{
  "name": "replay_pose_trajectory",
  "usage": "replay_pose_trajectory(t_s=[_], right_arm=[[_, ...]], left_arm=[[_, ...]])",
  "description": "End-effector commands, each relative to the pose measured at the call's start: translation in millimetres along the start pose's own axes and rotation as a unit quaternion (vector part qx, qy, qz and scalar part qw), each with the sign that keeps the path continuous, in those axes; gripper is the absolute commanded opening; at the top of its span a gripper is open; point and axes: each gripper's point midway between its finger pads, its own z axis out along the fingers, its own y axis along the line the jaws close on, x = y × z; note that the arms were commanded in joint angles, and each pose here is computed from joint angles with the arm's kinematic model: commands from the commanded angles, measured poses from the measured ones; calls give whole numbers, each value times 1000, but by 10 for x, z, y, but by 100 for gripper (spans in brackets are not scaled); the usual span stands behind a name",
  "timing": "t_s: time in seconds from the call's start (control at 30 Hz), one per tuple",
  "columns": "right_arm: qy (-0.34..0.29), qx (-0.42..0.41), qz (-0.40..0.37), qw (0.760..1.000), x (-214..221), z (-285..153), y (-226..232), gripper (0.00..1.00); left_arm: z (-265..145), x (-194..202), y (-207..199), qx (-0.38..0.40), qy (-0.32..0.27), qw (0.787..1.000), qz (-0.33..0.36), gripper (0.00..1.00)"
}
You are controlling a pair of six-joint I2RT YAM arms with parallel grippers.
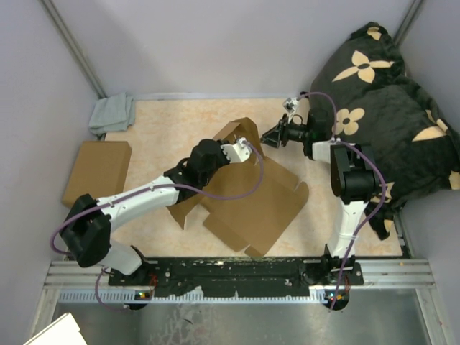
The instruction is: Fold the paper box
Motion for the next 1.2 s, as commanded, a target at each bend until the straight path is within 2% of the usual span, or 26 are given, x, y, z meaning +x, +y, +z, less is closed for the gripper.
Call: replay_pose_trajectory(t_s=[0.0, 0.2, 0.53, 0.97, 1.17], right_arm=[[19, -30, -60, 998, -40, 27, 159, 49], [35, -41, -107, 993, -33, 105, 211, 55], [48, -34, -150, 987, -171, 218, 148, 57], [70, -79, -184, 977, -230, 191, 239, 60], [63, -129, -178, 973, -292, 64, 290, 63]], left_arm=[[-20, -200, -52, 28, -32, 999, -23, 0], [-4, -239, -115, 39, -36, 998, -22, 0], [40, -234, -252, 59, -23, 998, -7, 0], [84, -290, -321, 68, -17, 998, 3, 0], [73, -298, -356, 74, -20, 997, 6, 0]])
